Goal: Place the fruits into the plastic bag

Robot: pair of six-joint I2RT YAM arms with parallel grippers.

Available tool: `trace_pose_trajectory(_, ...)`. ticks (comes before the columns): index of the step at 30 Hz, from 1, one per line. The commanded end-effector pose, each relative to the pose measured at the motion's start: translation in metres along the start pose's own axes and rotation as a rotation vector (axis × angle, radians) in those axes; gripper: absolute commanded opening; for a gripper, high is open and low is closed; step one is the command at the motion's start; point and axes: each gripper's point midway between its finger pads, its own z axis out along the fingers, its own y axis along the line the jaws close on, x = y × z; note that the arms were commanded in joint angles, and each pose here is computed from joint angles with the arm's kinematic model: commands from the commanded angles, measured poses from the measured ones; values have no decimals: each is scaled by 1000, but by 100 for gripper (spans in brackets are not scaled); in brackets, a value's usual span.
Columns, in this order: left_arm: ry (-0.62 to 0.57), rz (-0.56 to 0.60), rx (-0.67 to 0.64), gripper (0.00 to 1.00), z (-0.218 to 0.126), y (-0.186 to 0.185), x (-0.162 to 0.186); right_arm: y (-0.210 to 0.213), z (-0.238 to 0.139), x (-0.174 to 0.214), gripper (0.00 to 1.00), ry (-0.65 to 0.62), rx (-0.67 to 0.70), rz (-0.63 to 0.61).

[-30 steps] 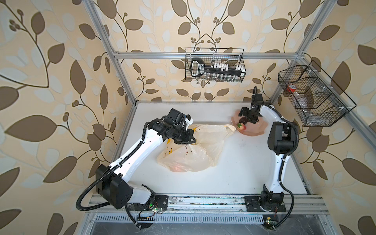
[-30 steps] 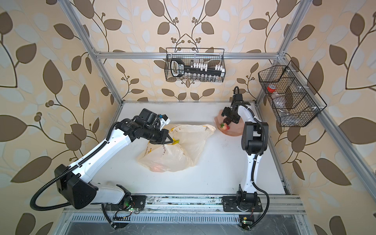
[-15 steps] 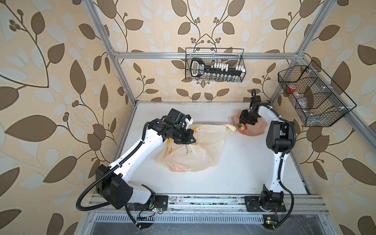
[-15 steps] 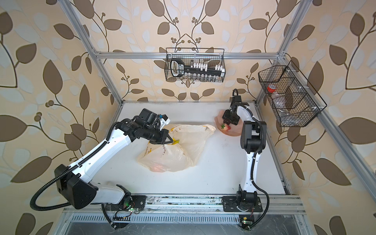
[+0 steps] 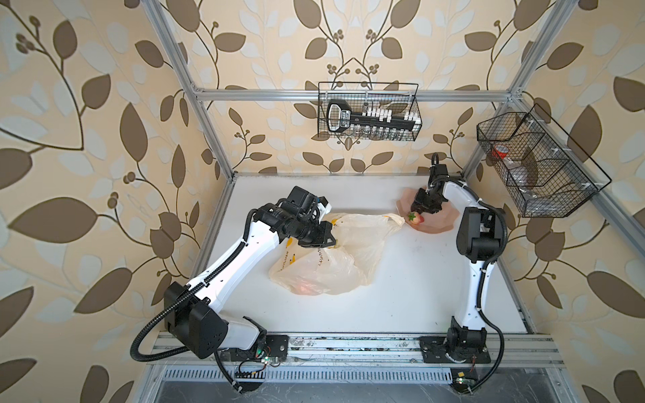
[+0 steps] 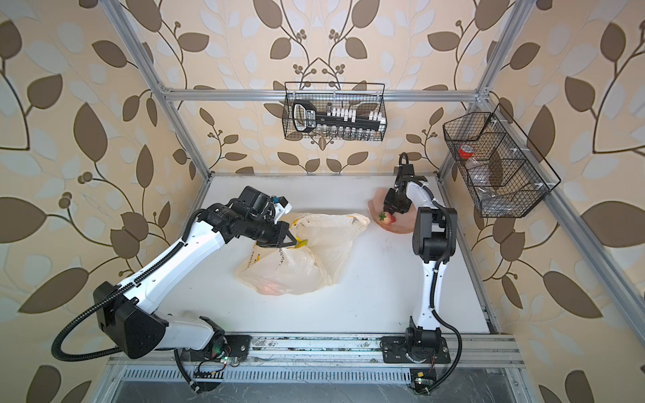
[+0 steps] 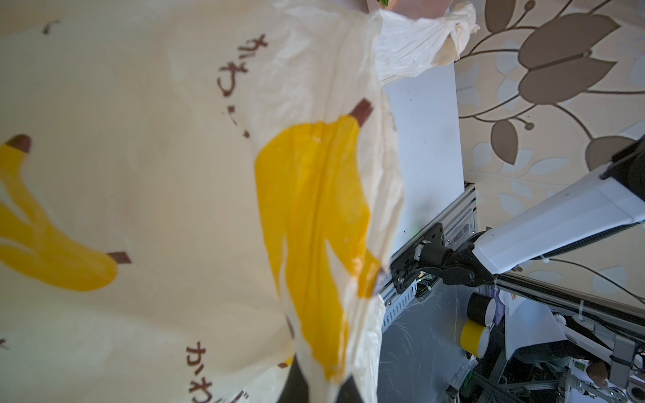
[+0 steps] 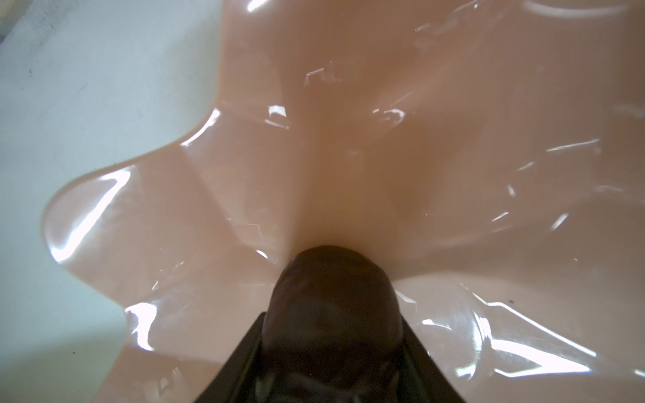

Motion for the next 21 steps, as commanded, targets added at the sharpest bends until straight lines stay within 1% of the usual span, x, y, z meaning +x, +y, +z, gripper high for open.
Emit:
trace_pose_trajectory(1, -17, 28, -3, 0, -11, -6, 3, -1, -27, -7, 42, -40, -7, -10)
trace_pose_trajectory(3, -17, 29, -1, 0, -11, -6, 3, 7, -36, -9, 42, -61, -31, -28)
trace_pose_trajectory(9, -19, 33, 7, 0, -11, -8, 3, 13, -66, -18, 40, -125, -78, -24)
trace_pose_trajectory(13, -18, 31, 10, 0, -10, -8, 3, 29, -90, -23, 39, -174, -159, -39)
trace_pose_trajectory(17, -21, 32, 11, 0, -10, -9, 2, 37, -114, -27, 38, -231, -255, 4)
trace_pose_trajectory(21, -19, 34, 10, 0, -10, -8, 3, 43, -130, -27, 37, -251, -319, 30)
